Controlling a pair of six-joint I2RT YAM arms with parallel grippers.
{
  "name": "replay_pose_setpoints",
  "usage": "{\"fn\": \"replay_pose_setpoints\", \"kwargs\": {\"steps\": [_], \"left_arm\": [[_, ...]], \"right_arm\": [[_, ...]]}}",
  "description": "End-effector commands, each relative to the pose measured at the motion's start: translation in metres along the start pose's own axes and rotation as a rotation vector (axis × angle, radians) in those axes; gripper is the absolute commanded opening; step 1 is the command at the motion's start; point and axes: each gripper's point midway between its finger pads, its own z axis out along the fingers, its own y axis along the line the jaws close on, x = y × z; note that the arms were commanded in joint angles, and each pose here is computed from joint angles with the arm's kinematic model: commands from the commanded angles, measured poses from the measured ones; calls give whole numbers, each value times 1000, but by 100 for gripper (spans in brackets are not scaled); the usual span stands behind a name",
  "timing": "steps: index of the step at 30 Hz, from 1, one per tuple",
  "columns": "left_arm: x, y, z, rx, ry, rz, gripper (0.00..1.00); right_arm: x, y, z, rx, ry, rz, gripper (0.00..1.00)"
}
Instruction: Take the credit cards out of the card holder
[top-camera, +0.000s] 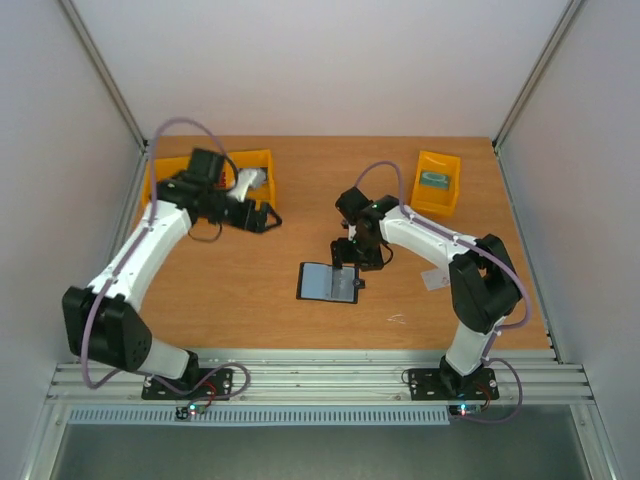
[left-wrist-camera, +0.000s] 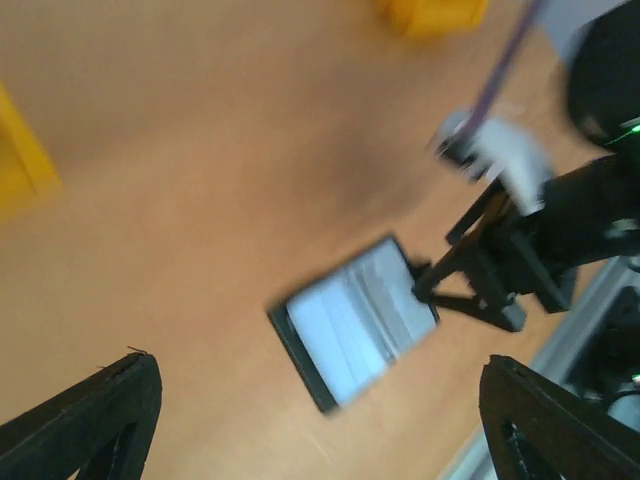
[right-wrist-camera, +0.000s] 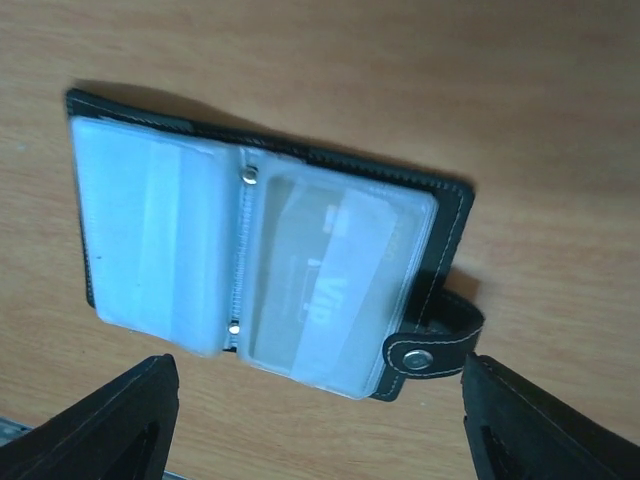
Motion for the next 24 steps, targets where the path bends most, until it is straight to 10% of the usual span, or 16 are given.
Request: {"fn": "replay_pose_setpoints", "kwargs": {"steps": [1, 18, 24], "left_arm": [[74, 15, 56, -1, 154, -459, 87], [180, 22, 179, 39, 416, -534, 94], [182, 7, 202, 102, 485, -496, 76]], "right_arm": [[5, 11, 26, -98, 27, 80, 74], [15, 9, 73, -154, 82, 169, 56], [6, 37, 77, -309, 87, 183, 54]]}}
